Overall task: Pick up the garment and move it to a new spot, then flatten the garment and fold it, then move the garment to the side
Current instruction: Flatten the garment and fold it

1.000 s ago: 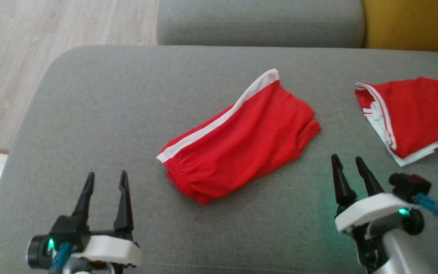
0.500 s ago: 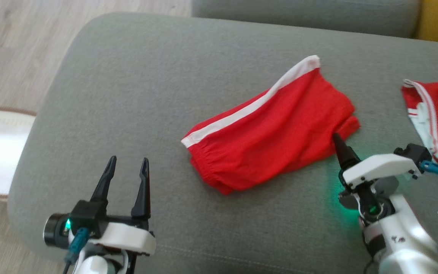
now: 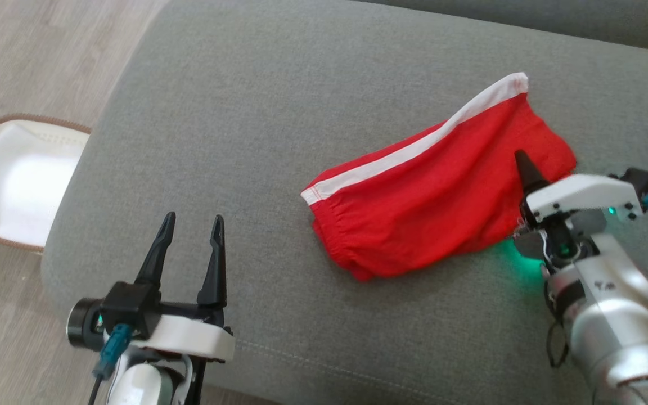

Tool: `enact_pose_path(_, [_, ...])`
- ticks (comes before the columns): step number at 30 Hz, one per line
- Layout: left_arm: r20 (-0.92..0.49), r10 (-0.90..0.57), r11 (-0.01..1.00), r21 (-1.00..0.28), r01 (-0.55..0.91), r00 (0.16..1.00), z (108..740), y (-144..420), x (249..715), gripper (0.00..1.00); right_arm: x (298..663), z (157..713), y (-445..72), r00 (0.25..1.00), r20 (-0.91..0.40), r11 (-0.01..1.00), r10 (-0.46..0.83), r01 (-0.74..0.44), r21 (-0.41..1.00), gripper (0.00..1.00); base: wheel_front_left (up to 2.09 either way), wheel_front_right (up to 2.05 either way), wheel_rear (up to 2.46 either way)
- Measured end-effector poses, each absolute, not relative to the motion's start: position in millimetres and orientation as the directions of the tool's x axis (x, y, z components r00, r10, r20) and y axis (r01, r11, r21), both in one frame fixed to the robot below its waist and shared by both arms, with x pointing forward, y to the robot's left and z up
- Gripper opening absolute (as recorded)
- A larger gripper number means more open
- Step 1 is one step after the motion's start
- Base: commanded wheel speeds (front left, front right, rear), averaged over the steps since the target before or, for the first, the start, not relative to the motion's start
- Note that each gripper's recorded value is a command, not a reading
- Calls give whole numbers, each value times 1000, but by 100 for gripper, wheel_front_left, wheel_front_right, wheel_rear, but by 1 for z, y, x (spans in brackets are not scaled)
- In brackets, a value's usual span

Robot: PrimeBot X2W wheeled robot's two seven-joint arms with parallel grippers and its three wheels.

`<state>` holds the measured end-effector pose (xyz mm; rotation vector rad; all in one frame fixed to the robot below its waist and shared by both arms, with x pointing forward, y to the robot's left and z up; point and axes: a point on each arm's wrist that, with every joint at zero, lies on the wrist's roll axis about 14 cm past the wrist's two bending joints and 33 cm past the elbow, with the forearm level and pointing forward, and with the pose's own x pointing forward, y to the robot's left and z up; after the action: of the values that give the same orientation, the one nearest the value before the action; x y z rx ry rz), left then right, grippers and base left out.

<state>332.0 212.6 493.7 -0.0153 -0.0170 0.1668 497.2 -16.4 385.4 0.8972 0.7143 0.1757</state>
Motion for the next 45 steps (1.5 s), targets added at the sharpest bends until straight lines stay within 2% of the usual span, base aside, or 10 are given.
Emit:
enact_pose_path(4, [1,174,985,-15,-174,985,490,215,332,100,508,388,-8,752,-499,635,431,140,760,100,0,0,0])
enact_pose_path(5, [-2,174,985,-15,-174,985,488,214,332,100,509,389,-6,749,-501,640,434,134,756,92,0,0,0])
enact_pose_path(6, [-5,173,985,-15,-173,985,488,214,333,100,510,390,-6,749,-501,643,434,132,754,0,0,0,0])
enact_pose_path(15, [15,128,991,-38,-127,992,492,202,343,100,517,416,-33,853,-399,590,337,140,795,0,0,0,0])
enact_pose_path(19, [31,81,995,-56,-79,996,496,189,351,100,495,405,-61,869,-412,585,273,190,788,0,0,0,0])
enact_pose_path(25, [53,2,998,-69,2,999,501,166,361,100,472,405,-113,925,-369,571,92,255,780,0,0,0,0])
enact_pose_path(29, [56,-44,996,-76,48,997,501,151,360,100,451,399,-133,928,-371,551,37,291,782,0,0,0,0])
enact_pose_path(33, [45,-63,994,-83,67,997,498,144,355,100,446,408,-126,940,-336,556,62,248,794,0,0,0,0])
enact_pose_path(37, [48,-52,995,-81,56,997,499,147,351,100,458,442,-93,961,-230,519,155,119,846,0,0,0,0])
enact_pose_path(45, [52,1,997,-77,3,999,500,164,340,100,439,465,-36,934,-146,501,327,-40,864,0,0,0,0])
